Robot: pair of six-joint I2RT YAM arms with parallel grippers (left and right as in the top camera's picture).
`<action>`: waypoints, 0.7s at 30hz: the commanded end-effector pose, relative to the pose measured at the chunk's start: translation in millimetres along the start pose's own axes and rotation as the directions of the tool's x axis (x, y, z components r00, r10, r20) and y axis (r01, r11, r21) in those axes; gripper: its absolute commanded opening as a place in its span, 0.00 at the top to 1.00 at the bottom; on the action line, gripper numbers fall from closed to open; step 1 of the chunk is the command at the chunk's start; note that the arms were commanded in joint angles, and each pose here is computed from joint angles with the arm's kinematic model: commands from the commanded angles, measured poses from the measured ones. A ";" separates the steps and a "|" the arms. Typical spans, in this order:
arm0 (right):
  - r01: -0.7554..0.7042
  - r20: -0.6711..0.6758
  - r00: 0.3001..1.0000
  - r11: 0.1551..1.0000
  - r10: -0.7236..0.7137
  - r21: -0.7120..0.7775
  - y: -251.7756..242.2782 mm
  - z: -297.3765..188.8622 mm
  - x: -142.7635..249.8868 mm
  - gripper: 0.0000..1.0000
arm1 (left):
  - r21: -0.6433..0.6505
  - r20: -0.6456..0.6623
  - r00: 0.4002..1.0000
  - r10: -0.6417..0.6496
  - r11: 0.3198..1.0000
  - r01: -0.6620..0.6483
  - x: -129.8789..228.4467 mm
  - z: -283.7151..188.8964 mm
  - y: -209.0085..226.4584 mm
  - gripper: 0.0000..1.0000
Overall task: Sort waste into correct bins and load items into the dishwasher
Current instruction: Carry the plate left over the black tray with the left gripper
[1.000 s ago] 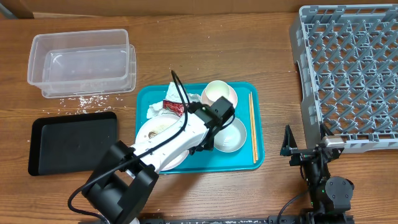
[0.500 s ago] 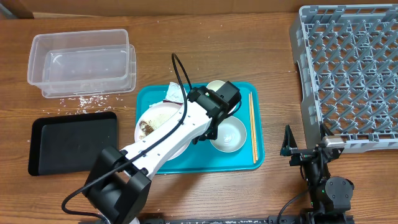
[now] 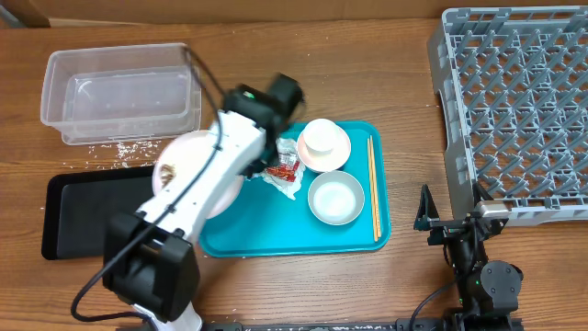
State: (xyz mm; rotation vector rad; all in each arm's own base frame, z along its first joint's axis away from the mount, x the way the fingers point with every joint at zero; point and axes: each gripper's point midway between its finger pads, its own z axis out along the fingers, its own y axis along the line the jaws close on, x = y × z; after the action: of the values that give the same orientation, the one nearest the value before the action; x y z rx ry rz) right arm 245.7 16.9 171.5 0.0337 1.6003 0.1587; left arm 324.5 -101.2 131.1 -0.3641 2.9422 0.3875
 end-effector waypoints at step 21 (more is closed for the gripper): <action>-0.001 0.005 1.000 1.000 0.001 0.007 -1.8 0.2 1.5 0.00 | 0.327 -0.290 0.900 -0.325 0.850 0.413 -55.8 37.3 105.8 0.96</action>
State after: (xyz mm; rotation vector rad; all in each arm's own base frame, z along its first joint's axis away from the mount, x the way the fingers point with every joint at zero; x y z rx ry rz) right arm 245.7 16.9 171.5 0.0337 1.6003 0.1587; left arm 346.8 25.8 123.5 -0.9958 2.9544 -0.0675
